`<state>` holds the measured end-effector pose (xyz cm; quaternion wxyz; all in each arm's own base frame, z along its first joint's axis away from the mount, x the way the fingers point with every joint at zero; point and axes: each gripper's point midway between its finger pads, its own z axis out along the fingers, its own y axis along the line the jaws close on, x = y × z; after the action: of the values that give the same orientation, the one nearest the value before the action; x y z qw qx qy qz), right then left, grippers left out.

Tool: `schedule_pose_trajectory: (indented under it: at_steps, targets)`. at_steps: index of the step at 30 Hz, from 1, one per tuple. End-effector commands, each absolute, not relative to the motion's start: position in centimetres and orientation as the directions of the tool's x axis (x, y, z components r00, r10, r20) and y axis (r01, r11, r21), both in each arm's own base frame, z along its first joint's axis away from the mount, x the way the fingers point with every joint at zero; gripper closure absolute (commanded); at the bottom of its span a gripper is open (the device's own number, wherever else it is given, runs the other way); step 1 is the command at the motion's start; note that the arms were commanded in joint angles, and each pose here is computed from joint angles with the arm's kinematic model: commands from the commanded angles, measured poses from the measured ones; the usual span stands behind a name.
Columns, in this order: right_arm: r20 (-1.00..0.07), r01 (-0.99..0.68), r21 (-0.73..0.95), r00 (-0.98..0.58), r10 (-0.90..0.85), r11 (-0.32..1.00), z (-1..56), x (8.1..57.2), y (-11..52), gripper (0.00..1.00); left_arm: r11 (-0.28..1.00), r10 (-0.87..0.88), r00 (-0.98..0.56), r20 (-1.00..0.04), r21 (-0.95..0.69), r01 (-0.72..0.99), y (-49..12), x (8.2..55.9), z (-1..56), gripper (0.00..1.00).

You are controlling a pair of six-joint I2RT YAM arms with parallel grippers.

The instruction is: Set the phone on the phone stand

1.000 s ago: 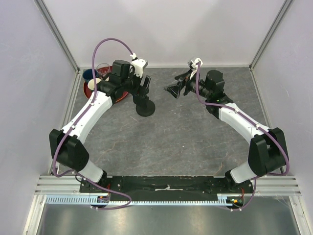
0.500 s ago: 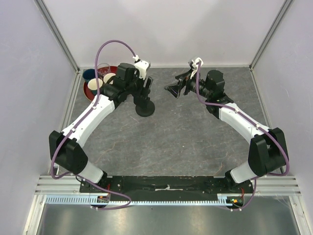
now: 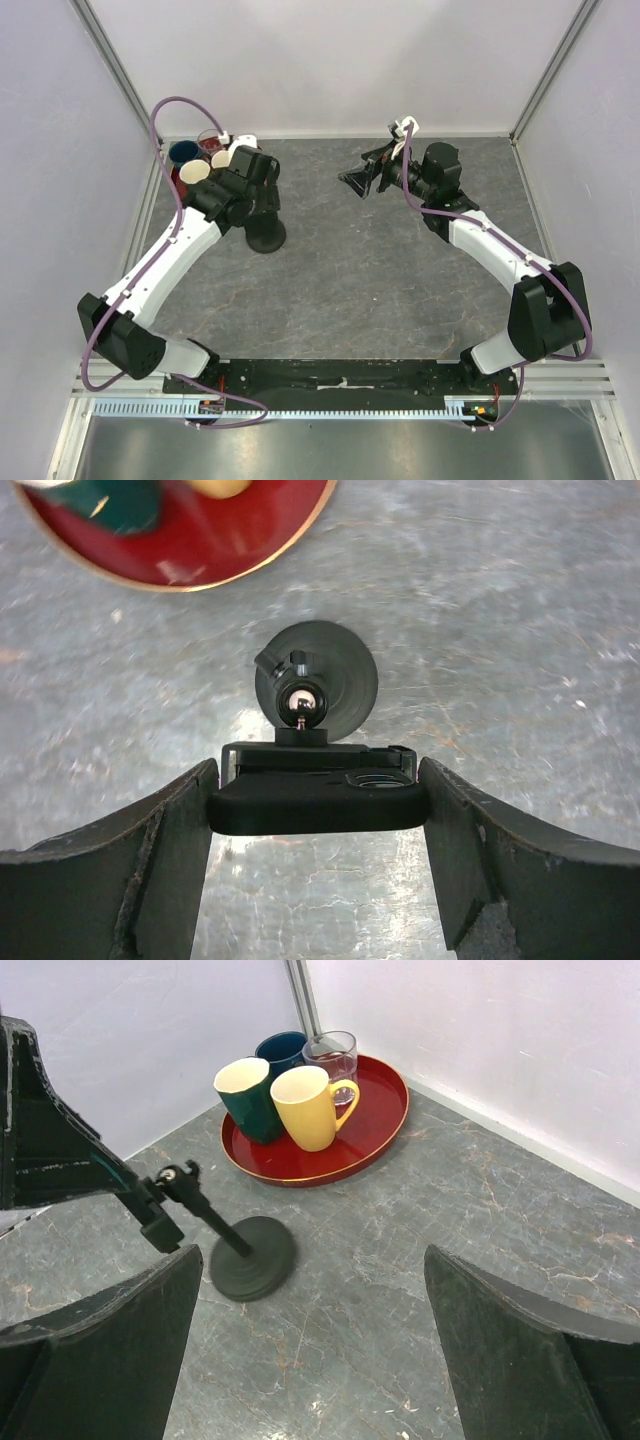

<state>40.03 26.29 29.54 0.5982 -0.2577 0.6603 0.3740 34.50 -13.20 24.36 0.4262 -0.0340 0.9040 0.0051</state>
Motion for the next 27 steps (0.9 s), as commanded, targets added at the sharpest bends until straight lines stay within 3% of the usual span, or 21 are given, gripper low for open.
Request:
schedule_pose_trajectory:
  at_steps: [1,9,14,27]
  targets:
    - [-0.985,-0.787,0.167,-0.102,0.141,0.595,31.8,39.8,25.9,0.02,0.914,-0.317,-0.463,-0.828,-0.137,-0.381,-9.1,33.4,28.9,0.98]
    - [-0.986,-0.776,0.16,-0.101,0.13,0.61,31.7,39.9,25.6,0.02,0.699,-0.452,-0.332,-0.828,-0.098,-0.708,-3.1,30.5,29.9,0.98]
    - [-0.986,-0.777,0.161,-0.102,0.13,0.609,31.7,39.9,25.6,0.02,0.552,-0.522,-0.217,-0.825,-0.133,-0.823,1.4,29.0,29.7,0.98]
    - [-0.985,-0.782,0.164,-0.102,0.136,0.602,32.0,39.7,25.7,0.02,0.339,-0.449,-0.073,-0.891,-0.094,-0.936,8.5,26.2,31.8,0.98]
